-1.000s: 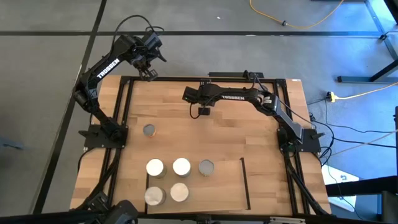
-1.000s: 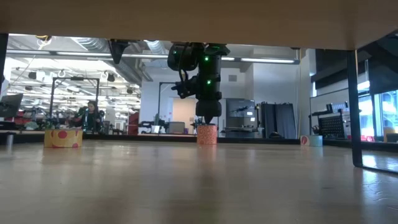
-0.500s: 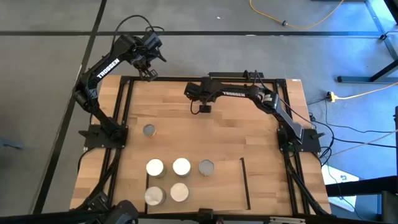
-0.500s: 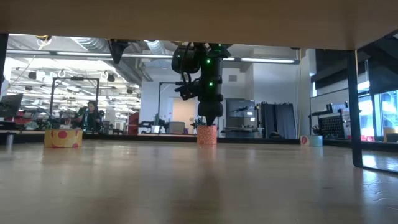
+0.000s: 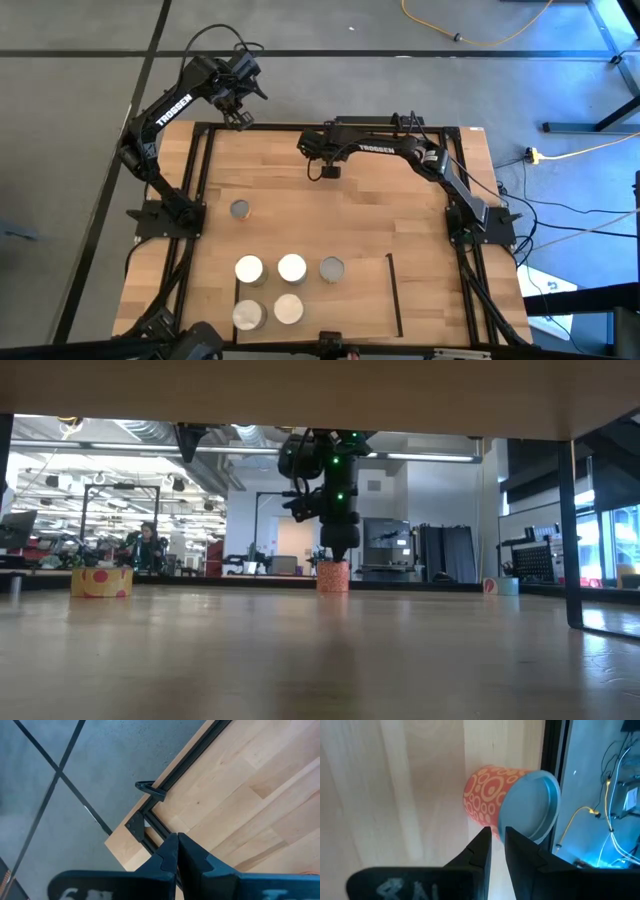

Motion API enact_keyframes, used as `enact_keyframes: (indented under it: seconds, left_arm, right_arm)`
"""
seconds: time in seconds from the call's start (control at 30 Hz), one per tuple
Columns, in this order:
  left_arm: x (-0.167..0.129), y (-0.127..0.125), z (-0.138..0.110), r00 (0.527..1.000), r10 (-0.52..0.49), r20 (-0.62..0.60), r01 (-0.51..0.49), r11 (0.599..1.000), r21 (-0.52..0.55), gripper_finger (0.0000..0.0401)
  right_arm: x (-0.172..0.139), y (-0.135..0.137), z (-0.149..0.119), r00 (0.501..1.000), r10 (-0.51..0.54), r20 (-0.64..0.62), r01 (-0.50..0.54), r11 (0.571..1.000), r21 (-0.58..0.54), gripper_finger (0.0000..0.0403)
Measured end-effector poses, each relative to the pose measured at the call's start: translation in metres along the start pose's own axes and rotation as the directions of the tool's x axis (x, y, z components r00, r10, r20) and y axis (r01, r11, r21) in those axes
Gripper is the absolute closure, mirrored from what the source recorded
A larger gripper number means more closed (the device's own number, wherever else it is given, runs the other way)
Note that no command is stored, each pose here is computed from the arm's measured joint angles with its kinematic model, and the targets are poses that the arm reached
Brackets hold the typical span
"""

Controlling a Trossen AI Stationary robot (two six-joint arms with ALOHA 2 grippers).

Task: Pick and place cans onto a shelf
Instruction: Put the canned meat balls on the shelf

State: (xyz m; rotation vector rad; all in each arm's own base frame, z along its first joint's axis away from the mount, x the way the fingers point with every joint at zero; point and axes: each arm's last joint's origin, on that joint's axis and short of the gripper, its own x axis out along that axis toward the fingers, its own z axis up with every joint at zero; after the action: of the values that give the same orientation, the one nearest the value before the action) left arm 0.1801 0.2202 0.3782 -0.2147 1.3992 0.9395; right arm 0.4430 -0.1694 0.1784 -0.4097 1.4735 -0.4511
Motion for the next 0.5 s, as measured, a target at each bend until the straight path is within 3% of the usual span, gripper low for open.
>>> enact_keyframes:
  seconds: [0.5]
  left_arm:
    - [-0.0001, 0.0000, 0.0000, 1.000, 0.000, 0.000, 0.000, 1.000, 0.001, 0.0401]
  right_arm:
    - [0.0005, -0.0024, 0.0032, 0.999, -0.011, 0.033, 0.010, 1.000, 0.001, 0.0347]
